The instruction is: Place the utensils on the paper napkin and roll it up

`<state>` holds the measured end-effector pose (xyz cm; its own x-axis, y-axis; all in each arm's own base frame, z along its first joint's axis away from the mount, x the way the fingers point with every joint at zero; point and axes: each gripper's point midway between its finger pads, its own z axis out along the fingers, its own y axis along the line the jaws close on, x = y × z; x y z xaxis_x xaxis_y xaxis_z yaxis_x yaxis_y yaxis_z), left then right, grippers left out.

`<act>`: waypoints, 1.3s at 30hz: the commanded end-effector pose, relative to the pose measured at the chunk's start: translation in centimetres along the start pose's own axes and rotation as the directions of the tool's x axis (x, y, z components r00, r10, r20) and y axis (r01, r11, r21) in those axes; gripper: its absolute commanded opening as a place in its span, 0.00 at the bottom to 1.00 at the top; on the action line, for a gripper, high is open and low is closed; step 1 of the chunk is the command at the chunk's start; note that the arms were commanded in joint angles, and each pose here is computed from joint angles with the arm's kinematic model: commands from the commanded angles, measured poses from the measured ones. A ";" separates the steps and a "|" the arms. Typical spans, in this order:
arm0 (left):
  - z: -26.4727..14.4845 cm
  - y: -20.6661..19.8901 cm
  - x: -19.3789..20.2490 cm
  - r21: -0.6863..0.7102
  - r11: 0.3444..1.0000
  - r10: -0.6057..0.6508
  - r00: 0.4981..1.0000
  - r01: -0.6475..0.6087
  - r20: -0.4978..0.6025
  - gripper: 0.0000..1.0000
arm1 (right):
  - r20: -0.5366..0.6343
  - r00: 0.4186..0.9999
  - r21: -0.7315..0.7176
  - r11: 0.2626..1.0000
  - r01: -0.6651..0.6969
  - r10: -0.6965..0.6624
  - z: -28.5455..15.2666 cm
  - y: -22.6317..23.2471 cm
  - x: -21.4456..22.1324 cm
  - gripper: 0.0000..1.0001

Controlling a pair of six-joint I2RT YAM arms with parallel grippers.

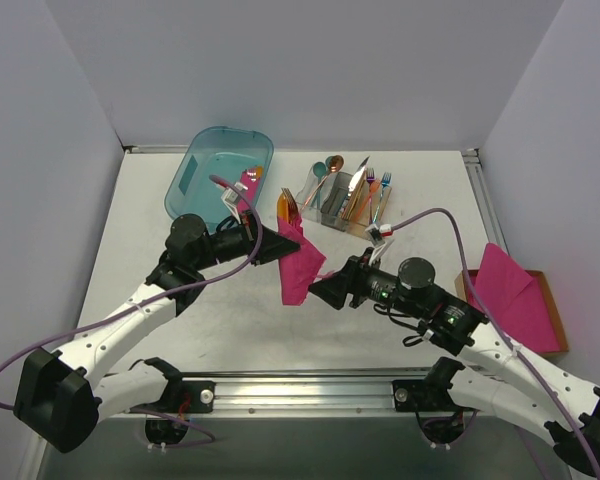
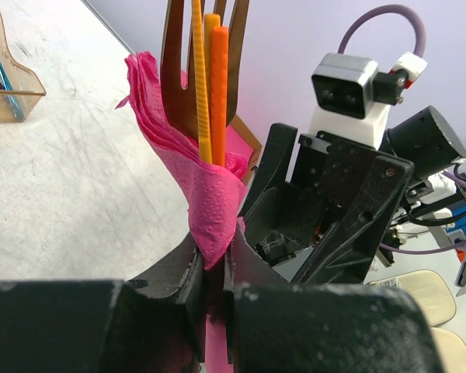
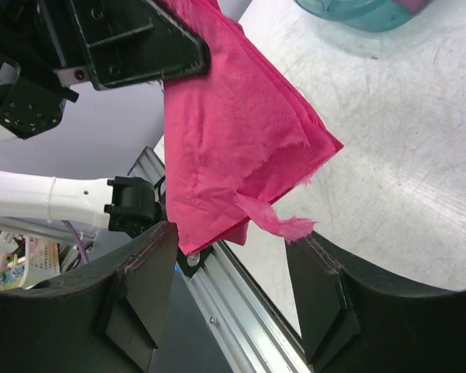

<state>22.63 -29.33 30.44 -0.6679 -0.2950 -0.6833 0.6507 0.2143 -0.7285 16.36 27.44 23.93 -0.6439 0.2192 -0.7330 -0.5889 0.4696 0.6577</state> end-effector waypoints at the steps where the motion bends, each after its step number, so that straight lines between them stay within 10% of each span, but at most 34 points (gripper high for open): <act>1: -0.3 -2.7 -1.9 0.083 0.993 0.076 0.995 -0.081 0.057 0.02 | 0.073 0.996 -0.014 0.999 0.050 -0.049 -0.6 1.7 -2.8 0.57; 18: -0.5 -1.9 -1.6 0.041 0.996 0.084 0.996 -0.085 0.042 0.03 | 0.131 0.986 0.138 0.986 0.088 -0.106 -2.5 1.4 -6.4 0.61; 39: -0.2 -0.9 -1.0 0.011 0.998 0.059 0.998 -0.059 0.022 0.02 | 0.059 0.996 -0.064 0.995 0.073 -0.069 1.8 3.6 -4.6 0.48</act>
<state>22.51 -29.06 29.51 -0.6717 -0.2729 -0.6887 0.6424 0.2485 -0.7250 18.40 28.68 26.91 -0.6066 0.2023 -0.7688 -0.6076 0.5058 0.6124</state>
